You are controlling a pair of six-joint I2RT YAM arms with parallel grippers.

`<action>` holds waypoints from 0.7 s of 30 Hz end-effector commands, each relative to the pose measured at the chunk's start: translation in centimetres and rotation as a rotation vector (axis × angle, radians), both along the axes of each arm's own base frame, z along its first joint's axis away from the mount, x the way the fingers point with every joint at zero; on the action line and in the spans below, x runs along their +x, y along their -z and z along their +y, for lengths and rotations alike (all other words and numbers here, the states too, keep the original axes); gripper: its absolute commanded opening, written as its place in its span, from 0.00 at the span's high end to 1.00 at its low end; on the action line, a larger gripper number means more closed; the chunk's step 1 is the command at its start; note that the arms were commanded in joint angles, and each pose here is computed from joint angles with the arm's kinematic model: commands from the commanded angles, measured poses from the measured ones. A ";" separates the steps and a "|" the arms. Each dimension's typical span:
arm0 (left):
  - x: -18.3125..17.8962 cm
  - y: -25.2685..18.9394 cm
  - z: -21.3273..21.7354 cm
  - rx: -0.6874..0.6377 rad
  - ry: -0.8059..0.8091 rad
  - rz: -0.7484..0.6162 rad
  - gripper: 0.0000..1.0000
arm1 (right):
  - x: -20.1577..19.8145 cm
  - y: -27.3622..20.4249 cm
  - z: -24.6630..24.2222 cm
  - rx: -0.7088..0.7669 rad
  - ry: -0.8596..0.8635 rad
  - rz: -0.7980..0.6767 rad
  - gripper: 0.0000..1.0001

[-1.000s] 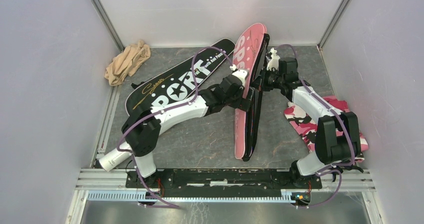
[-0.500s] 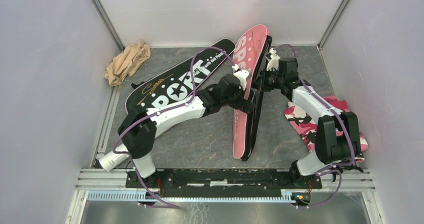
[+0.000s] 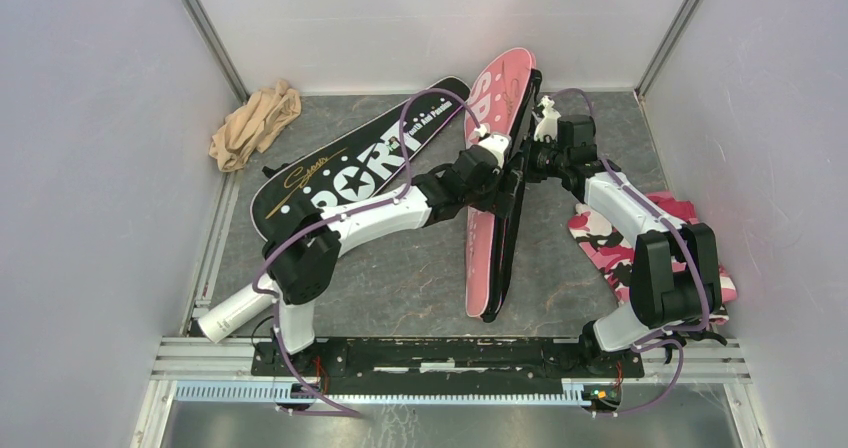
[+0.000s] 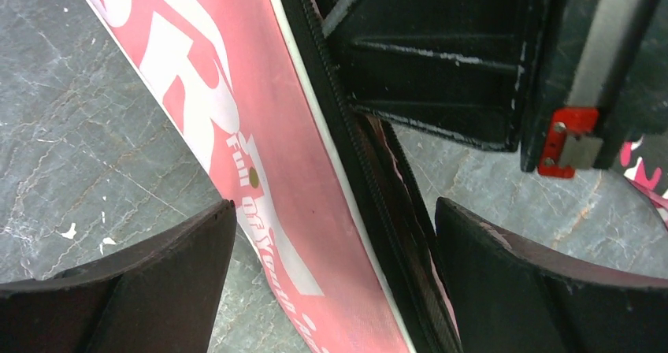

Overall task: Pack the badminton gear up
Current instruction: Zip the racket bag at the center of the board.

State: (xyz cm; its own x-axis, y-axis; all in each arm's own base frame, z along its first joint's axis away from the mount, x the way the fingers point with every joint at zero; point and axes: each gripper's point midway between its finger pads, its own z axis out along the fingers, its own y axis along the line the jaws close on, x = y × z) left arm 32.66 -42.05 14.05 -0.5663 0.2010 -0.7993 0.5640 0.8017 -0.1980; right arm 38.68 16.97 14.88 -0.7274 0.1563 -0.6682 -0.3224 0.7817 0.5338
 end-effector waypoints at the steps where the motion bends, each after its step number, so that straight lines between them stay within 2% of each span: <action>1: 2.0 -1.6 -0.4 0.015 -0.052 -0.094 0.03 | 0.7 -3.6 0.9 0.062 -0.028 -0.115 1.00; 5: 2.8 -0.8 0.0 0.088 -0.049 -0.133 0.19 | 0.7 -4.1 1.0 0.066 -0.039 -0.124 1.00; 10: 2.8 -0.9 0.9 0.172 0.010 -0.185 0.50 | 0.6 -4.5 0.9 0.043 -0.053 -0.132 1.00; 12: 2.6 -1.4 1.6 0.202 0.033 -0.213 0.64 | 0.6 -4.7 0.9 0.027 -0.070 -0.138 0.96; 14: 2.5 -2.1 2.5 0.236 0.051 -0.245 0.79 | 0.5 -5.3 0.9 0.004 -0.100 -0.158 0.87; 17: 2.1 -3.3 4.0 0.293 0.091 -0.292 0.97 | 0.7 -6.9 0.5 -0.066 -0.156 -0.212 0.63; 21: 0.8 -4.3 5.5 0.302 0.197 -0.302 0.98 | 0.0 -8.8 -0.5 -0.153 -0.210 -0.276 0.38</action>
State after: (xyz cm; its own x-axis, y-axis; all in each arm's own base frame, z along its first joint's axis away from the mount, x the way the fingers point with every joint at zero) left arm 33.57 -38.40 13.01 -0.3992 0.4822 -0.7798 0.6468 0.7509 0.1332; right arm 38.97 16.92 18.10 -0.6782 0.0202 -0.7346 -0.4521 0.7766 0.4387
